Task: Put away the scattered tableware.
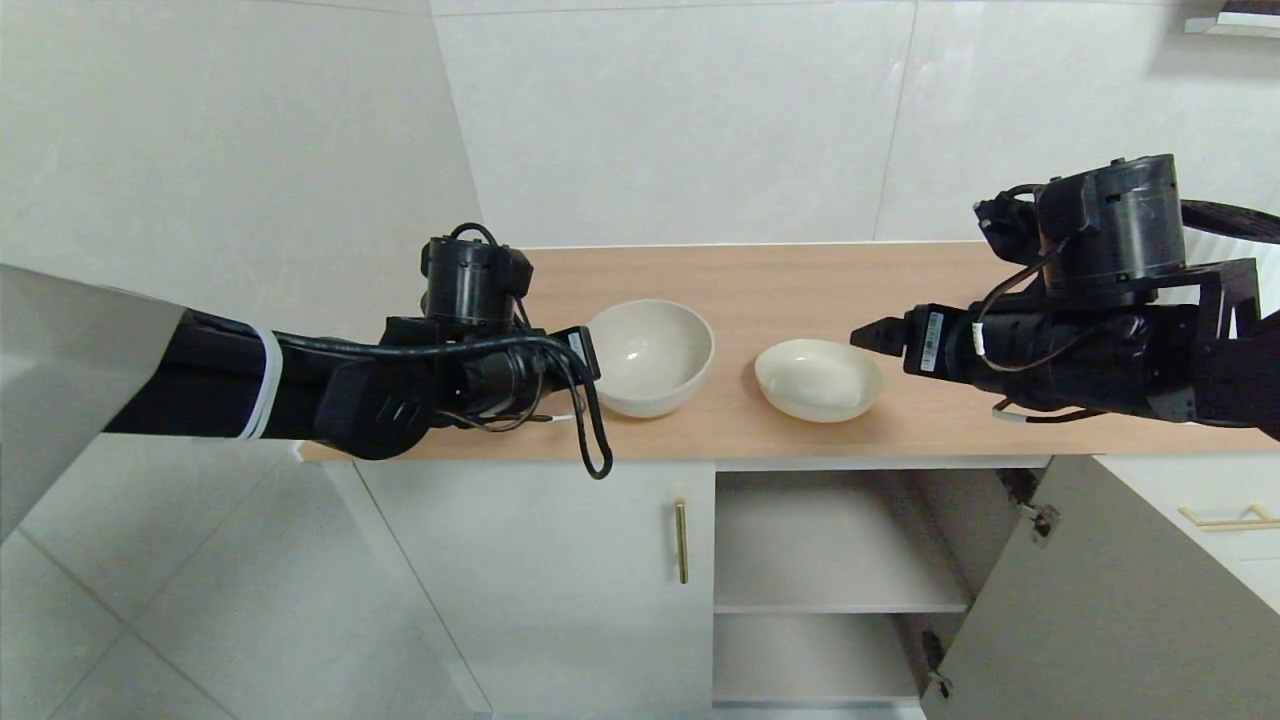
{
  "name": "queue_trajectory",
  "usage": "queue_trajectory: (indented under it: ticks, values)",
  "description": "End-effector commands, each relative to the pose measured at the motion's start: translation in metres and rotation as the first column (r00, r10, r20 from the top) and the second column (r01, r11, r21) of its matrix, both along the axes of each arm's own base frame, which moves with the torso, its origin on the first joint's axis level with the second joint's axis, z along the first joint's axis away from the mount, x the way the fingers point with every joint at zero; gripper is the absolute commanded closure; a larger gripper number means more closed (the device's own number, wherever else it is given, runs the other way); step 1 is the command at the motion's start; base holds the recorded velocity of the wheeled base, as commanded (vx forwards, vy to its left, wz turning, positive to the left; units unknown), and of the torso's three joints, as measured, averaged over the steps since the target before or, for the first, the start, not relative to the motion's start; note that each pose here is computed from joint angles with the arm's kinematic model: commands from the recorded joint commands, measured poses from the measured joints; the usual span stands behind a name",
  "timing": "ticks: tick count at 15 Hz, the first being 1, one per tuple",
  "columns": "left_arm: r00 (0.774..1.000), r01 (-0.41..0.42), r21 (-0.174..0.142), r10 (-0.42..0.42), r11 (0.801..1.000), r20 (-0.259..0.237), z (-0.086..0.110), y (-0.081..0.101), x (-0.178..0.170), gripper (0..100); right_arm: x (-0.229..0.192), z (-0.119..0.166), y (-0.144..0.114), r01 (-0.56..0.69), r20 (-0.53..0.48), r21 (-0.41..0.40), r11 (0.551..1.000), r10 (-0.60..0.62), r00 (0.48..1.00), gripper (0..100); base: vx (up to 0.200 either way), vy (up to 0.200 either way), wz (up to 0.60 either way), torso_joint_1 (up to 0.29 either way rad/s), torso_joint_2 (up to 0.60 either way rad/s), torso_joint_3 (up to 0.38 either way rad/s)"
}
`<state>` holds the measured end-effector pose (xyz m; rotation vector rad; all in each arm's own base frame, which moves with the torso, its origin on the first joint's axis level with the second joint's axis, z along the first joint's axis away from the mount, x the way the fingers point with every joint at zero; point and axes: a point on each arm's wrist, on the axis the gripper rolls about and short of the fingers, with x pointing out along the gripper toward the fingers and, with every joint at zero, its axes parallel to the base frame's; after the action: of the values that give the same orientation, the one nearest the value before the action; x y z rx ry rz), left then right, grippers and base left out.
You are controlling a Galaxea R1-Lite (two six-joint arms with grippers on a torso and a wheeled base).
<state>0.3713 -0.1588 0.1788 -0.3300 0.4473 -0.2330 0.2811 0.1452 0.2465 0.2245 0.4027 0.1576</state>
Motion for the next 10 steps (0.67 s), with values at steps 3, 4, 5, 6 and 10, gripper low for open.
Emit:
queue_trajectory:
  ticks: [3, 4, 5, 6, 10]
  values:
    - [1.000, 0.001, -0.015, 0.000, 1.000, 0.030, 0.014, 0.003, -0.007, 100, -0.002, 0.003, -0.001, 0.002, 0.008, 0.007, 1.000, -0.002, 1.000, 0, 0.000, 0.000, 0.00, 0.000, 0.00, 0.000]
    - [1.000, 0.001, -0.015, 0.000, 1.000, 0.031, 0.015, 0.003, -0.009, 100, -0.001, 0.003, -0.001, 0.003, 0.006, 0.007, 1.000, -0.003, 1.000, 0, 0.000, 0.000, 0.00, 0.000, 0.00, 0.000]
    - [0.999, 0.000, -0.018, 0.000, 1.000, 0.033, 0.017, 0.004, -0.010, 100, 0.000, 0.001, 0.000, 0.003, 0.001, 0.004, 1.000, -0.003, 1.000, 0, 0.000, 0.000, 0.00, 0.000, 0.00, 0.000]
    - [0.999, 0.000, -0.018, 0.000, 1.000, 0.035, 0.017, 0.004, -0.010, 100, 0.003, -0.002, 0.001, 0.004, -0.008, -0.001, 1.000, -0.004, 1.000, 0, 0.000, 0.000, 0.00, 0.000, 0.00, 0.000]
    - [0.999, 0.008, -0.023, -0.007, 1.000, 0.039, 0.024, 0.009, -0.023, 100, 0.034, -0.029, 0.013, 0.140, -0.035, -0.093, 0.986, -0.143, 0.989, 0, 0.000, 0.000, 0.00, 0.000, 0.00, 0.000]
